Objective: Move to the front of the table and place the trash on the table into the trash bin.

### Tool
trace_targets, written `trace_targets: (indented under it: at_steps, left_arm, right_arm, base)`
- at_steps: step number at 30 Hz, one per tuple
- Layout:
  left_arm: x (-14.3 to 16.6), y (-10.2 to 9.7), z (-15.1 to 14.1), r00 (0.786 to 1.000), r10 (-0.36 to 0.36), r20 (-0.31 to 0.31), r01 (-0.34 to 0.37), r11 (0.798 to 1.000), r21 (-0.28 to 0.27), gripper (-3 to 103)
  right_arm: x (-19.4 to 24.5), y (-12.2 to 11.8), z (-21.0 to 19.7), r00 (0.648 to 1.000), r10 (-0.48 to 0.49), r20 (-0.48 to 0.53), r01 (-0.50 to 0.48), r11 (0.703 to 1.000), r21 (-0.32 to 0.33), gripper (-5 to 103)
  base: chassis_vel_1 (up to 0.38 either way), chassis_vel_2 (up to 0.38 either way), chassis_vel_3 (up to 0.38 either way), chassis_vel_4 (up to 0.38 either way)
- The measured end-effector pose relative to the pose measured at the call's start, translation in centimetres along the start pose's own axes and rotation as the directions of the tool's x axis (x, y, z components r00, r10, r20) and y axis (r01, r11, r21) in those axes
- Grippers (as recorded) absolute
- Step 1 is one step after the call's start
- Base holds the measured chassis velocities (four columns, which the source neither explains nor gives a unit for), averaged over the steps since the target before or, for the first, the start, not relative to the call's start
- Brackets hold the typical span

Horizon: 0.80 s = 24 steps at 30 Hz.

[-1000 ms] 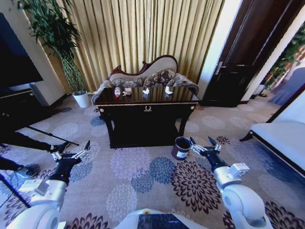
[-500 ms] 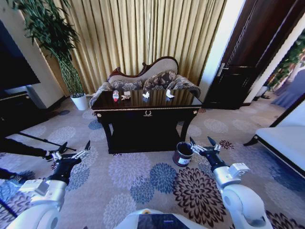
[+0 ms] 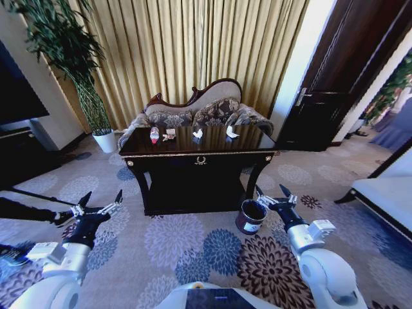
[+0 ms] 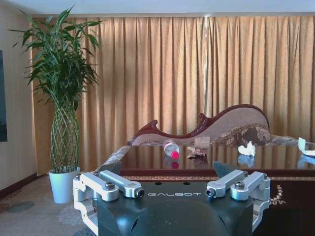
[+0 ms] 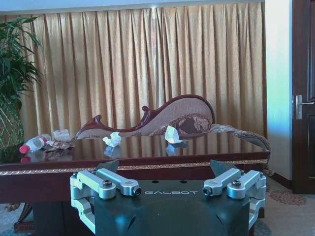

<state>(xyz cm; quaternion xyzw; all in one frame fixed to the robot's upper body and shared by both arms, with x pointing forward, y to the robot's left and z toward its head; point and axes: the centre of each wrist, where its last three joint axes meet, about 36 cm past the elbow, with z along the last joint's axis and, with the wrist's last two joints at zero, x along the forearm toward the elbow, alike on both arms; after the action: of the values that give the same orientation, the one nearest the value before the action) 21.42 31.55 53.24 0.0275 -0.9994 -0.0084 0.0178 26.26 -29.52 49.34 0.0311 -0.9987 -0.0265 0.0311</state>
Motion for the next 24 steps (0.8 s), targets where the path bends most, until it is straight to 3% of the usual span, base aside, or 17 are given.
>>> trace_targets:
  at_steps: [24]
  left_arm:
    - [0.10, -0.03, 0.09, 1.000, -0.002, 0.001, 0.002, 1.000, 0.004, 100]
  right_arm:
    - [0.12, -0.03, 0.25, 1.000, 0.001, -0.004, -0.001, 1.000, -0.002, 100]
  base:
    - [-0.150, 0.155, 0.153, -0.149]
